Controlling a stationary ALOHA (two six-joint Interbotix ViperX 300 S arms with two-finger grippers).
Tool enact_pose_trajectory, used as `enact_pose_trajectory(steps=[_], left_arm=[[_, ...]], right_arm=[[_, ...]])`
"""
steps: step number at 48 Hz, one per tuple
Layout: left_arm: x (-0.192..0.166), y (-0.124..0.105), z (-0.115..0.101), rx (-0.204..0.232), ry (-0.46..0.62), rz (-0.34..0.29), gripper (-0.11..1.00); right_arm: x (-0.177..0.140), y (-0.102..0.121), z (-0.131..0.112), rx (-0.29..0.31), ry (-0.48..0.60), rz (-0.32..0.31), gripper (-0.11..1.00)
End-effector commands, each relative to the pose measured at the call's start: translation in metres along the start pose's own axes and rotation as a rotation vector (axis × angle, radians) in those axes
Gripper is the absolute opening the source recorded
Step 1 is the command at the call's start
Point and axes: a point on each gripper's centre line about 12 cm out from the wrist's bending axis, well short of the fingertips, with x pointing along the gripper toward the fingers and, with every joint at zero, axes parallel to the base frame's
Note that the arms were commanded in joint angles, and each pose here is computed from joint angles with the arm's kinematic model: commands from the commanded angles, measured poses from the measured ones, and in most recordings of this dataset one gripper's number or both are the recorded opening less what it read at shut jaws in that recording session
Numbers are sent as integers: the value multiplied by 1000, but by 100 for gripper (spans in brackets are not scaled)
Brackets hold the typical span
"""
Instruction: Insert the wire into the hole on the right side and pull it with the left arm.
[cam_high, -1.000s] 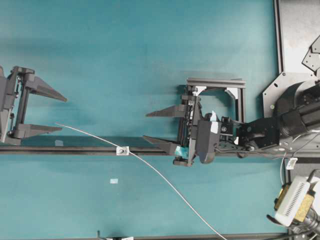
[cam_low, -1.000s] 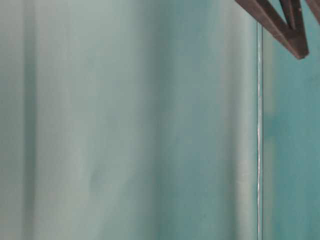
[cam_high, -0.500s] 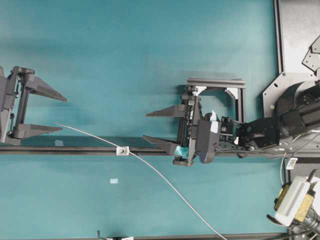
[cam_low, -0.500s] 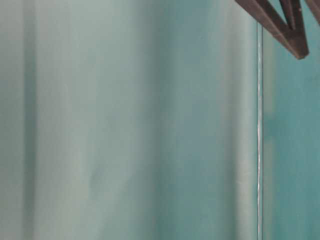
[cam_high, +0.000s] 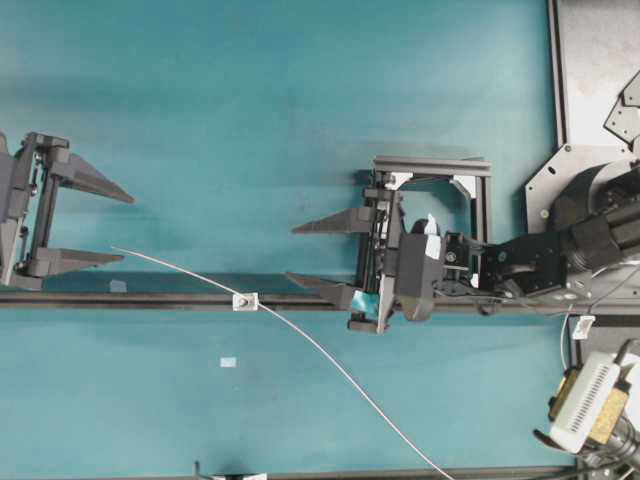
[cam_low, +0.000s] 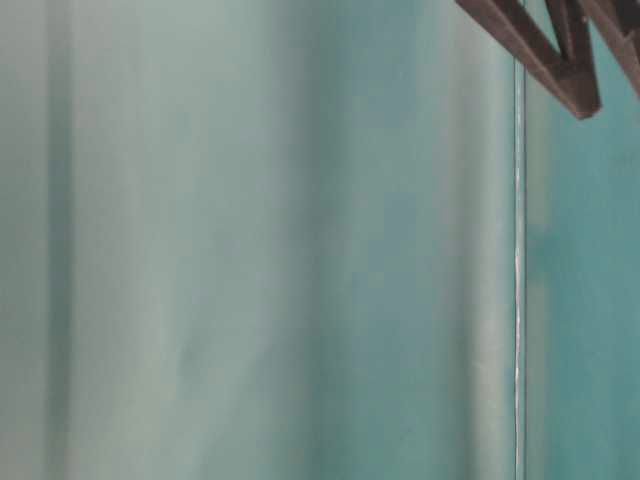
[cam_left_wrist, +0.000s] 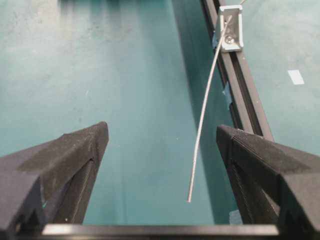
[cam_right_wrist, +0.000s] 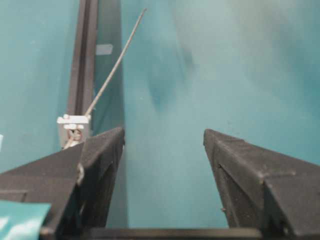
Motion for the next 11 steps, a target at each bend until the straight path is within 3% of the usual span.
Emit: enact_pose_trajectory(steps=[1, 11], left_arm=[[0, 1, 7, -2, -28, 2, 81], [0, 1, 7, -2, -28, 2, 81]], right_arm=[[2, 3, 13, 36, -28, 10, 74], [3, 5, 15, 43, -25, 15, 74]])
